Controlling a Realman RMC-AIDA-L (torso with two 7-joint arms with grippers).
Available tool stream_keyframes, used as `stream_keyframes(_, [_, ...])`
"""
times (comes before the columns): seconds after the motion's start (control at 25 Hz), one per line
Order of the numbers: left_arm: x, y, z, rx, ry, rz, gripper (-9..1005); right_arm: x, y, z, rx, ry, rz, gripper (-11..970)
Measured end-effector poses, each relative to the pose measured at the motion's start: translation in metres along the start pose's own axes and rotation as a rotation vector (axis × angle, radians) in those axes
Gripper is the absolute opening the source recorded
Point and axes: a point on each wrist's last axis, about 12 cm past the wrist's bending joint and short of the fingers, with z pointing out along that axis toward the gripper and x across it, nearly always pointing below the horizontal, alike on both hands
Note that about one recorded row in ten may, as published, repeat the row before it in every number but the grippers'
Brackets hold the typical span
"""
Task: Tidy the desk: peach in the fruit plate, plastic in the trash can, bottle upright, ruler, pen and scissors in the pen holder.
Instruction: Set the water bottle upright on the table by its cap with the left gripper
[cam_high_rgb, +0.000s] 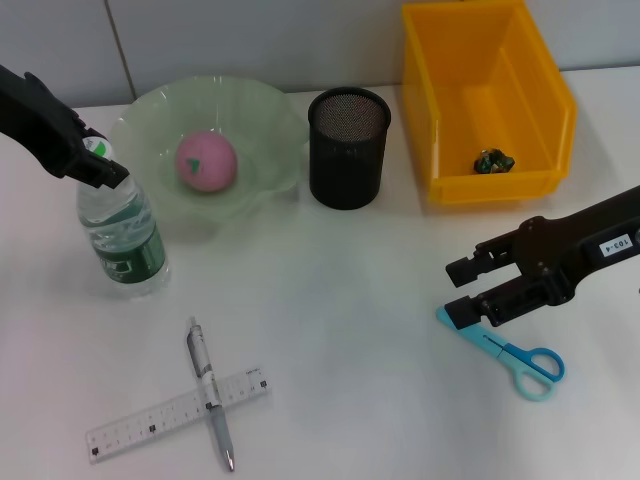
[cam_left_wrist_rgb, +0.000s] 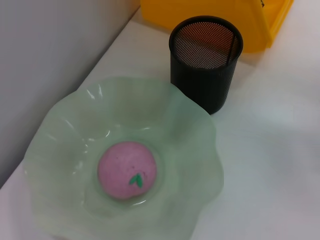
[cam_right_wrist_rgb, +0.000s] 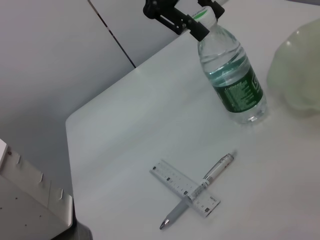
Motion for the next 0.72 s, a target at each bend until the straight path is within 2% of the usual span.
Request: stream_keyframes(0.72, [-0.0033, -0.0028, 0.0021, 0.002, 0.010, 0.003, 536, 0.0016, 0.0019, -0.0005, -0.015, 0.005, 0.002, 748])
